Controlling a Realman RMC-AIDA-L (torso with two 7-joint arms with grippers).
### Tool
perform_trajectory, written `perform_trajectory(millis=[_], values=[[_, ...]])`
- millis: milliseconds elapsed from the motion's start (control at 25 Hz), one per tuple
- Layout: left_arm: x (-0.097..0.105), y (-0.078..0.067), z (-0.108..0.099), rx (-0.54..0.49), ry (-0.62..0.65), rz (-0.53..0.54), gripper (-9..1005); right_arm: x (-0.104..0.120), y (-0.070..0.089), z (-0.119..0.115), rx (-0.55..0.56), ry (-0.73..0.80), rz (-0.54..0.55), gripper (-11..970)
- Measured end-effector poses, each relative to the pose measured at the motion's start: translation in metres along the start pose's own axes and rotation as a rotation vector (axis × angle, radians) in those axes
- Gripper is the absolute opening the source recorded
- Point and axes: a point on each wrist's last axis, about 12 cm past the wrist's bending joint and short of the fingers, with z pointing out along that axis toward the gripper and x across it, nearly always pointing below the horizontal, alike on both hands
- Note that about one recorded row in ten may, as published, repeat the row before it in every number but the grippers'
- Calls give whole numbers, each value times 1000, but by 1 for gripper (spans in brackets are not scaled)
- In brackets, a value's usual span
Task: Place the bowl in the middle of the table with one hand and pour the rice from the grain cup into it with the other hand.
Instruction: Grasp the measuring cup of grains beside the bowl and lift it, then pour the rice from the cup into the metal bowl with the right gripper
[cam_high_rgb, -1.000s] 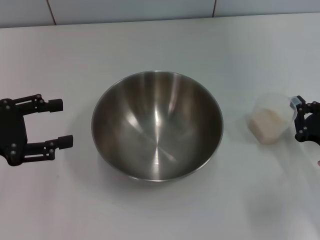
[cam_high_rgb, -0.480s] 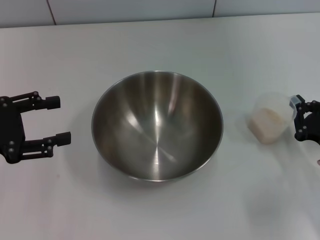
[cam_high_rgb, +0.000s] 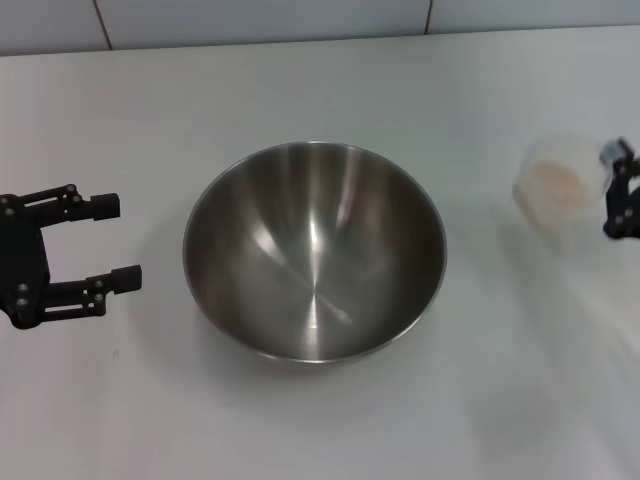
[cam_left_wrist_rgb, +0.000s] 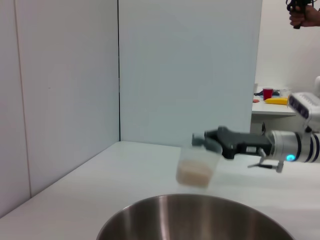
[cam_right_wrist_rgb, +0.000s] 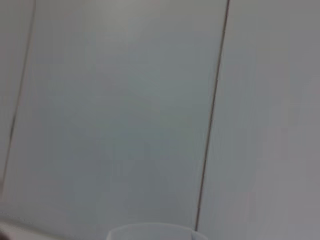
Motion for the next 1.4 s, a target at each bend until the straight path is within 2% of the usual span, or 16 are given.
perform_trajectory(millis=[80, 480, 800, 880, 1200, 1280, 1400], values=[[0, 0, 0, 0, 0, -1, 786, -9, -2, 6, -17, -67, -15, 13], [2, -2, 1, 0, -4, -10, 786, -30, -13, 34, -78, -170, -91, 13], [1, -1, 0, -21, -22, -10, 786, -43, -12, 57, -132, -230, -138, 12], [1, -1, -1, -29, -28, -9, 786, -48, -6, 68, -184, -252, -219, 12], [2, -2, -4, -44, -37, -11, 786, -57, 4, 87, -270, -298, -308, 12], [3, -3, -4, -47, -40, -13, 786, -60, 8, 95, -299, -316, -388, 12], [3, -4, -4, -47, -41, -14, 786, -62, 11, 101, -304, -327, -442, 12]])
